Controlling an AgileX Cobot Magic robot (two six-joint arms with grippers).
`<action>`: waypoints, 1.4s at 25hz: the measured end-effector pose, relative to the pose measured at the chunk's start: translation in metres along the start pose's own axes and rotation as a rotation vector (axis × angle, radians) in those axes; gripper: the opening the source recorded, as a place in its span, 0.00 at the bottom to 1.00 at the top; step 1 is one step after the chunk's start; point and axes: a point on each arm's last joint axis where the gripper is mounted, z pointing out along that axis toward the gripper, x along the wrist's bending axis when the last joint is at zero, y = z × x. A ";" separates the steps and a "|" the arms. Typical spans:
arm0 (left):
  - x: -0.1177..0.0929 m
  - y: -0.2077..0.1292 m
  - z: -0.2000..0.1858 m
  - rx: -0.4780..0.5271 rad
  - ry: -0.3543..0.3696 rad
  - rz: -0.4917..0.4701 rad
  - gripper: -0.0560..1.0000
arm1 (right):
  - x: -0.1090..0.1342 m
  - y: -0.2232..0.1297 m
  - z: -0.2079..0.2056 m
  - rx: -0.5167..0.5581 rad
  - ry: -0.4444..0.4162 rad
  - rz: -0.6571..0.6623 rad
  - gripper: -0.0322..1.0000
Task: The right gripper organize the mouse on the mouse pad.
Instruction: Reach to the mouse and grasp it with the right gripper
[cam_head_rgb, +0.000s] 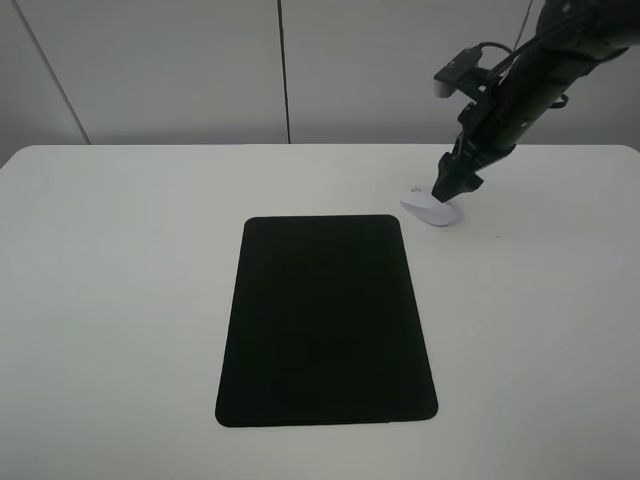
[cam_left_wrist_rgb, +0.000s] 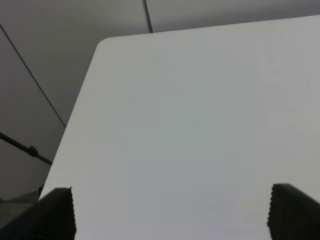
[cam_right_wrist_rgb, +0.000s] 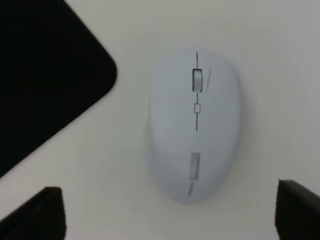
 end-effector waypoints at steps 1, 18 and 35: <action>0.000 0.000 0.000 0.000 0.000 0.000 0.80 | 0.000 0.000 0.005 0.007 0.006 -0.009 0.83; 0.000 0.000 0.000 0.000 0.000 0.000 0.80 | -0.021 0.013 0.067 0.016 0.038 -0.054 0.83; 0.000 0.000 0.000 0.000 0.000 0.000 0.80 | -0.020 0.007 0.096 0.061 0.087 -0.047 0.83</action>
